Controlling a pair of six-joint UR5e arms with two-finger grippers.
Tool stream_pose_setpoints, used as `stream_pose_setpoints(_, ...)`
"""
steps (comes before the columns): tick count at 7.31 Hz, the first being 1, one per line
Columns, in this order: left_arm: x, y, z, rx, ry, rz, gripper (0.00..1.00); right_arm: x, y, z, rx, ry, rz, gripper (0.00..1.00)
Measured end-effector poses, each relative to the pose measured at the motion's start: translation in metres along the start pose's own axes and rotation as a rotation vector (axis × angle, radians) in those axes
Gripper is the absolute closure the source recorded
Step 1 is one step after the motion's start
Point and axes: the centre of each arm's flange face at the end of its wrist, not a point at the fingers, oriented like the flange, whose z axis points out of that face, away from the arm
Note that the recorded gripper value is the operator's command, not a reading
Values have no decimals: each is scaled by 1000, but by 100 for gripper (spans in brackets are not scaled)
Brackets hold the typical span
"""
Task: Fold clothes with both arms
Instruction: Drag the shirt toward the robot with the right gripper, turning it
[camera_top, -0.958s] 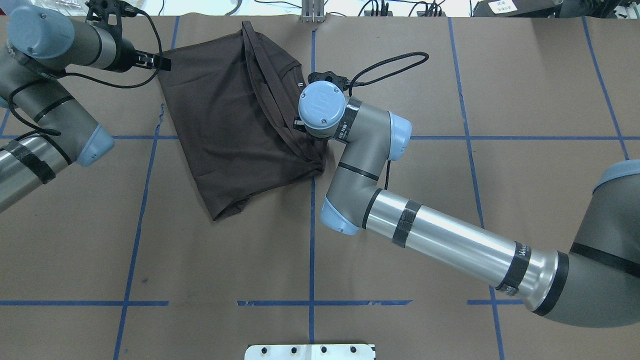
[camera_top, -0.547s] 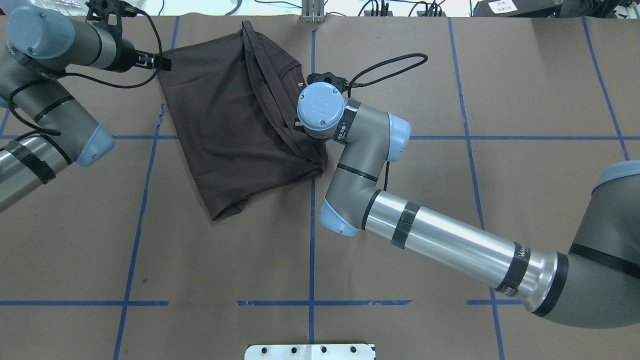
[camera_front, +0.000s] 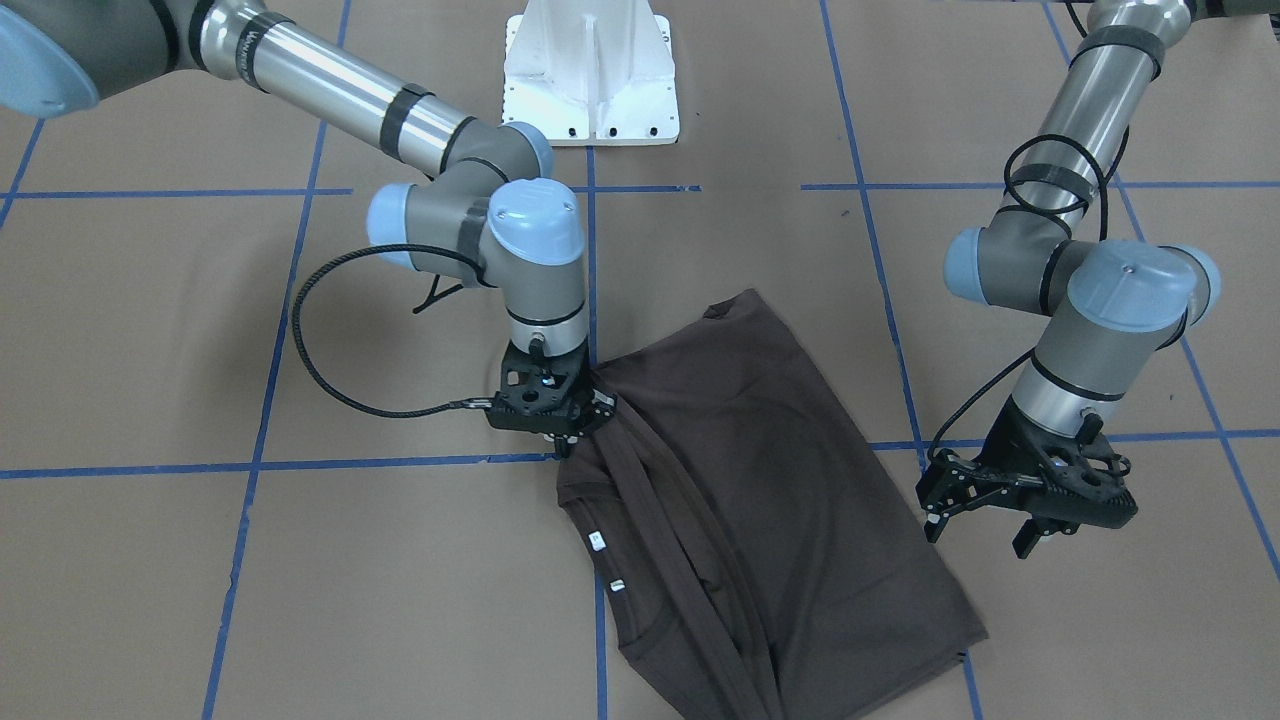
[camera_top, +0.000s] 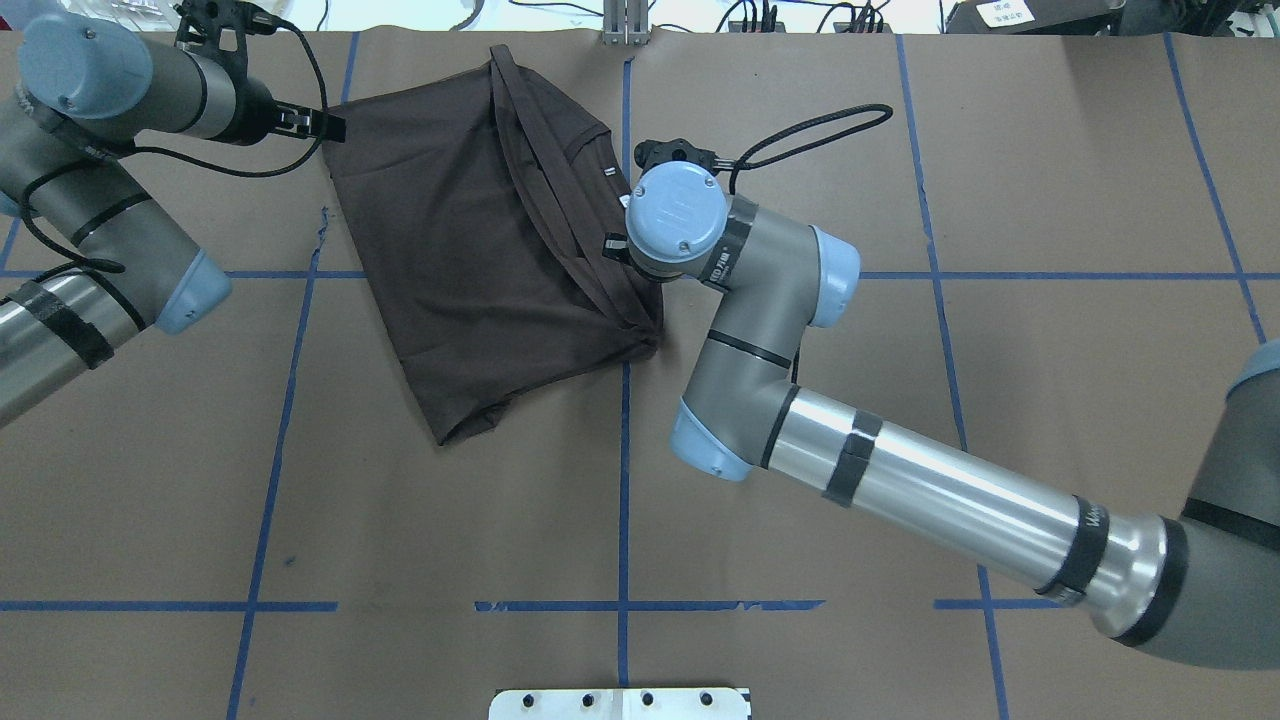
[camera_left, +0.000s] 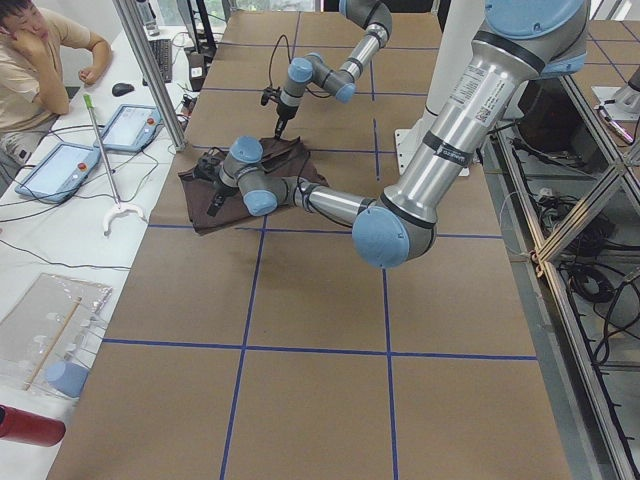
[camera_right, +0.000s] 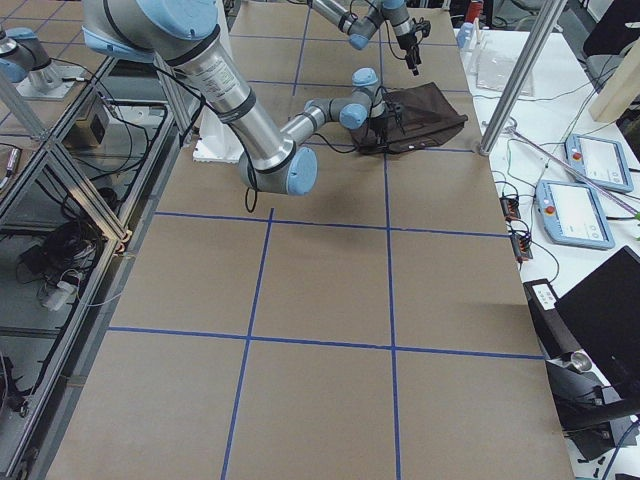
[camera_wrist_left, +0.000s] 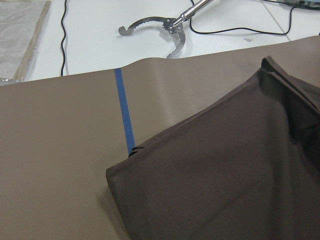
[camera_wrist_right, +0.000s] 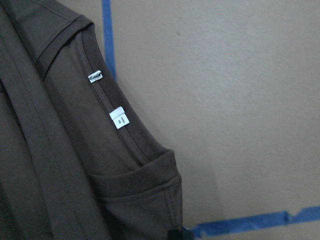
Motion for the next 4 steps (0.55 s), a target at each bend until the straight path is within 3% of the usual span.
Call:
stream_pose_setpoints(2,2,0,0,1,4,2,0,73,51,-44,-8,-44,-25,100)
stream_pose_setpoints(4,4,0,-1,2,10,5,0,137,134,-92,-20,-62,-72,100)
